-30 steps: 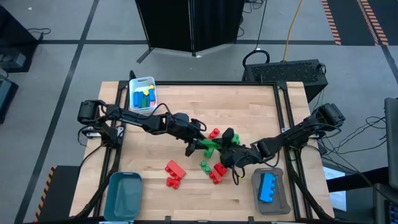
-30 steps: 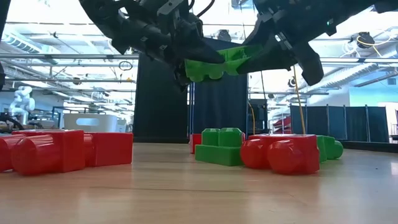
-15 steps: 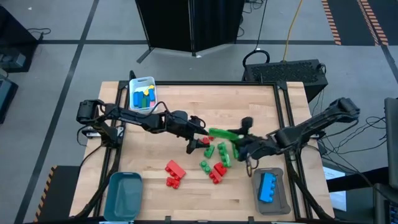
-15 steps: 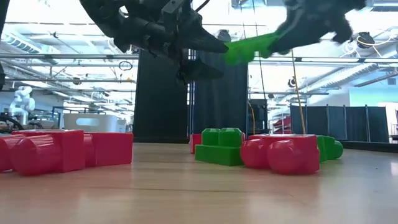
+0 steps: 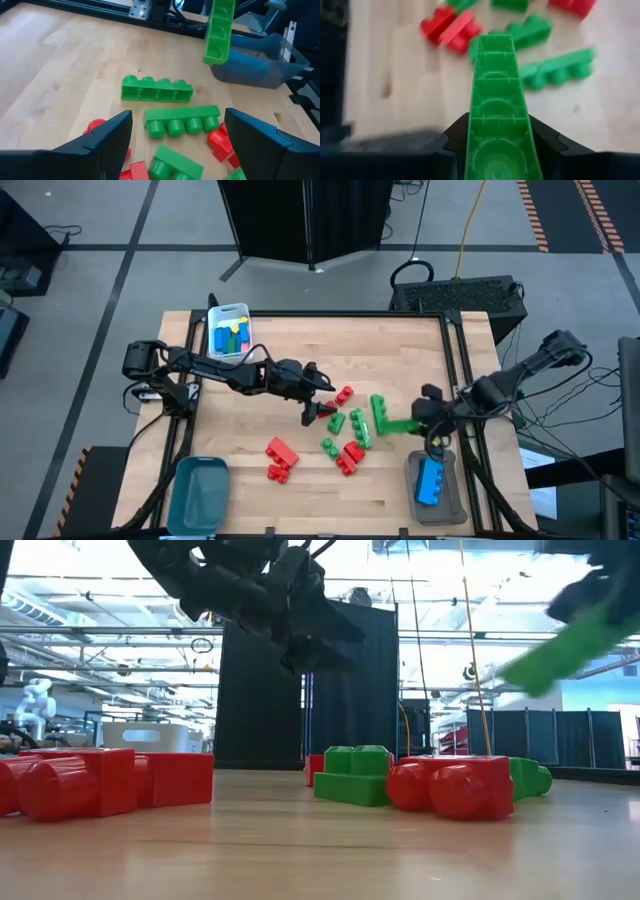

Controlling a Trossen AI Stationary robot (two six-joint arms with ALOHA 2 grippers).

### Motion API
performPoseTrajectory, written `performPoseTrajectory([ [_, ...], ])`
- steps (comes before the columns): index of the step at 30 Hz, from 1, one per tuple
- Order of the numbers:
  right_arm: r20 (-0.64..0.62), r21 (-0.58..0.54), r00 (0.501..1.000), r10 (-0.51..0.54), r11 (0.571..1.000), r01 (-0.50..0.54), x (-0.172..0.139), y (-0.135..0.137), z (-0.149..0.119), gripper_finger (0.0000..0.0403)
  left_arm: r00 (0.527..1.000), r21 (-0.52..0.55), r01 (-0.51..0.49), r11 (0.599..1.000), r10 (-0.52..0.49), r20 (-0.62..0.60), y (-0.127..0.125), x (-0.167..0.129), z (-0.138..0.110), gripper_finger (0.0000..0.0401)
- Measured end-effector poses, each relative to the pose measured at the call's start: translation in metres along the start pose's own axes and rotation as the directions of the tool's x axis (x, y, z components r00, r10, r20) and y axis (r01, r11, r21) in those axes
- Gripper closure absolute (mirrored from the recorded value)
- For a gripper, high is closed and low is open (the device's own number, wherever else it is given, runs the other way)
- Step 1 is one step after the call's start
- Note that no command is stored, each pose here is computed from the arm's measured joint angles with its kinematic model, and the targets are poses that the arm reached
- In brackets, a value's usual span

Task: Sort blocks by size
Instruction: Put the green 4 stud gamepiece into the black bin

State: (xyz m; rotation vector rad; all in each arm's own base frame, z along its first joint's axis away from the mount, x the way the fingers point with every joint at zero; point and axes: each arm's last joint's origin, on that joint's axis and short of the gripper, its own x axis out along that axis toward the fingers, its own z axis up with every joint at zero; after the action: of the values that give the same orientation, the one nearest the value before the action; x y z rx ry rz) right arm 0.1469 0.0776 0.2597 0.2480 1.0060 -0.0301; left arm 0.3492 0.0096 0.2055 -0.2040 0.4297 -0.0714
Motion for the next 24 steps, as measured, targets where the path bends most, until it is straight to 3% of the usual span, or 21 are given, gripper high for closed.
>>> performPoseTrajectory([
  [6, -0.139, 0.058, 0.975, 0.176, 0.984, -0.169, -0.014, 0.004, -0.015, 0.0277, 1.0, 0.001, -0.026, 1.0, 0.026, 0.005, 0.0, 0.0, 0.0, 0.0096],
  [11, -0.161, 0.136, 0.941, 0.297, 0.951, -0.277, -0.028, 0.004, -0.022, 0.0277, 1.0, 0.001, -0.03, 1.0, 0.03, 0.005, 0.0, 0.0, 0.0, 0.0096],
  [20, -0.219, 0.214, 0.865, 0.451, 0.887, -0.408, -0.045, 0.004, -0.032, 0.0277, 1.0, -0.001, -0.03, 1.0, 0.03, 0.005, 0.0, 0.0, 0.0, 0.0096],
  [24, -0.263, 0.193, 0.853, 0.451, 0.891, -0.412, -0.043, 0.01, -0.035, 0.0277, 1.0, -0.002, -0.031, 1.0, 0.031, 0.004, 0.0, 0.0, 0.0, 0.0096],
])
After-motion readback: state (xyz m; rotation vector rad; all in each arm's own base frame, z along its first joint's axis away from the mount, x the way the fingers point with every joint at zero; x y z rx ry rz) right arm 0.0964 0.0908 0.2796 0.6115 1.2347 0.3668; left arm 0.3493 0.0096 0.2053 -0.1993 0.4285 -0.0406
